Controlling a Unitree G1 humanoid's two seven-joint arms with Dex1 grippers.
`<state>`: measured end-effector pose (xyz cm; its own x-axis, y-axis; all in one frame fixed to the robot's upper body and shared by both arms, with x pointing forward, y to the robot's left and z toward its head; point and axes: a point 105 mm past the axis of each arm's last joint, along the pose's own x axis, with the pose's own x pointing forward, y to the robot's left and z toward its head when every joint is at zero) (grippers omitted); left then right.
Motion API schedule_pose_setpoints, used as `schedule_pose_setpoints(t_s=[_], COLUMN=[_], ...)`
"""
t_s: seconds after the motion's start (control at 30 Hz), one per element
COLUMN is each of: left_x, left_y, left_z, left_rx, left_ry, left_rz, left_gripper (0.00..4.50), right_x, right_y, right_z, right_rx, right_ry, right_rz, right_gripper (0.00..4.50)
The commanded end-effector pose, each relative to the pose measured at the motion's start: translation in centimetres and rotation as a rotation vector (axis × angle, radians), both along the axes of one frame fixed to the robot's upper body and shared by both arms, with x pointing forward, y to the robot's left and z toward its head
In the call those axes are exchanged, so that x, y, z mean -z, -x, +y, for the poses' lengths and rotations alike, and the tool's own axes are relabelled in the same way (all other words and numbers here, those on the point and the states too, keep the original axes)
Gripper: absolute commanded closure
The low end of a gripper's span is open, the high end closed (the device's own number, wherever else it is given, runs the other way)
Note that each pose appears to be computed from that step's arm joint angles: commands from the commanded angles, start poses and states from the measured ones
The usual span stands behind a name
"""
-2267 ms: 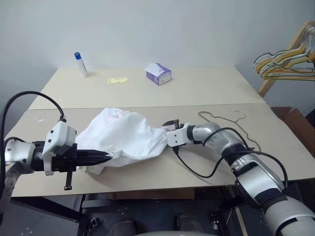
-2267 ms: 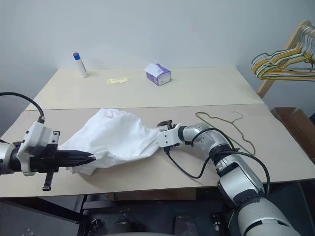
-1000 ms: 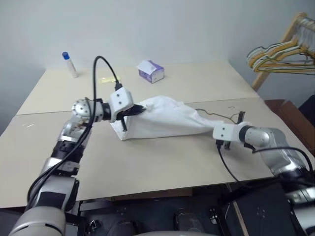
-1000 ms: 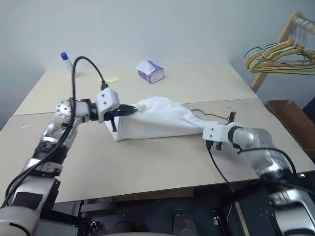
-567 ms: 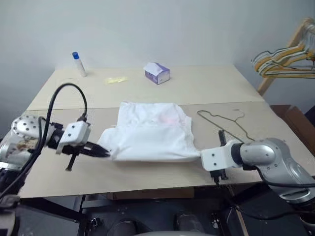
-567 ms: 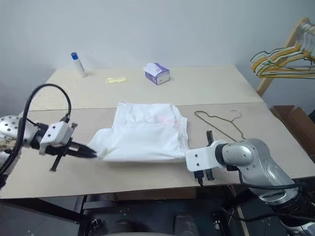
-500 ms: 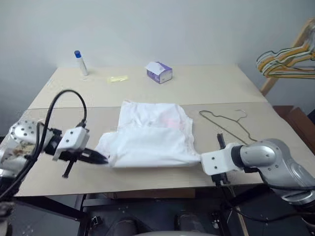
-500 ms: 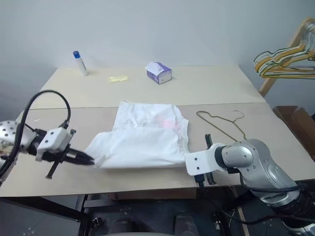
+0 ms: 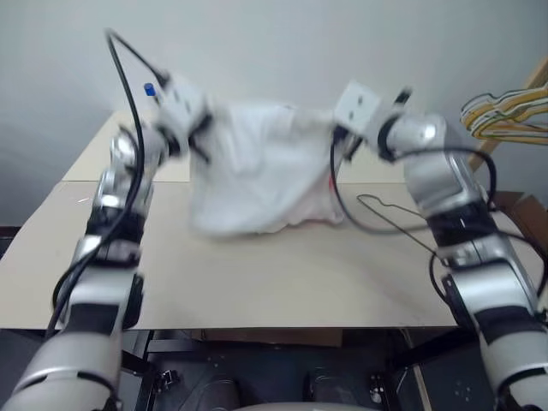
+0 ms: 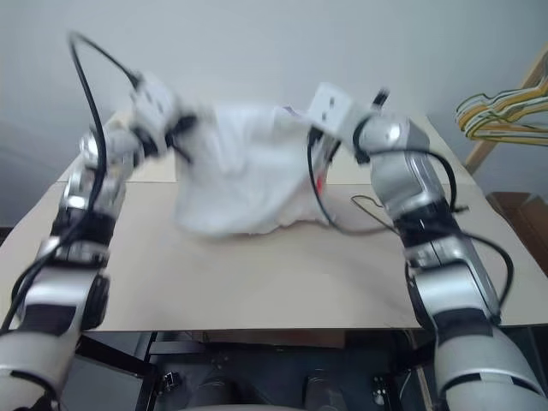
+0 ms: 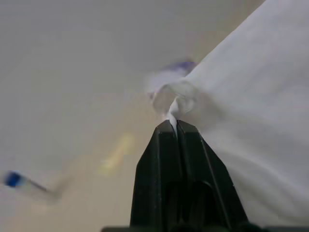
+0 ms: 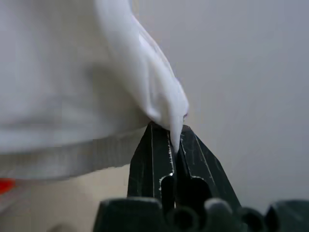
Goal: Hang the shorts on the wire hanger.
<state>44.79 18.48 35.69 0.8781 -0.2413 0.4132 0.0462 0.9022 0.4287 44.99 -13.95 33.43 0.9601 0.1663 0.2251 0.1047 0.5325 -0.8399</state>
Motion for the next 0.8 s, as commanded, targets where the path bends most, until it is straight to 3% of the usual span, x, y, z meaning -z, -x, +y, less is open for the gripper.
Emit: schedule_pose_setpoints(t_s=[0.03,0.1,0.27,0.37,0.5,0.57,0.67,0.8], left_x=[-7.3,-8.1,-4.3,0.6,12.4,16.3,20.8,24.0], left_y=[3.8,5.3,8.0,8.4,11.8,13.9,16.7,19.4], left_z=[4.3,4.7,4.9,5.1,4.7,4.8,5.2,6.1], left_rx=[-0.052,0.0,0.174,0.274,0.51,0.59,0.687,0.764], left_ry=[0.205,0.161,0.001,-0.106,-0.348,-0.42,-0.521,-0.69], left_rz=[-0.331,-0.394,-0.352,-0.157,0.282,0.45,0.657,0.852], left_gripper=[4.5,4.5,4.5,4.5,4.5,4.5,4.5,4.5], right_x=[-7.7,-7.7,-0.5,4.9,14.8,18.5,21.3,21.8], right_y=[2.9,3.5,3.9,4.7,7.2,9.0,11.7,13.7], right_z=[-1.7,-1.3,0.8,1.7,2.7,2.8,3.3,3.9], right_rx=[0.053,0.006,-0.143,-0.253,-0.414,-0.491,-0.609,-0.682], right_ry=[-0.062,-0.046,0.16,0.282,0.494,0.603,0.675,0.682], right_rz=[-0.424,-0.461,-0.286,-0.125,0.171,0.307,0.439,0.502], right_gripper=[4.46,4.46,4.46,4.46,4.46,4.46,4.46,4.46])
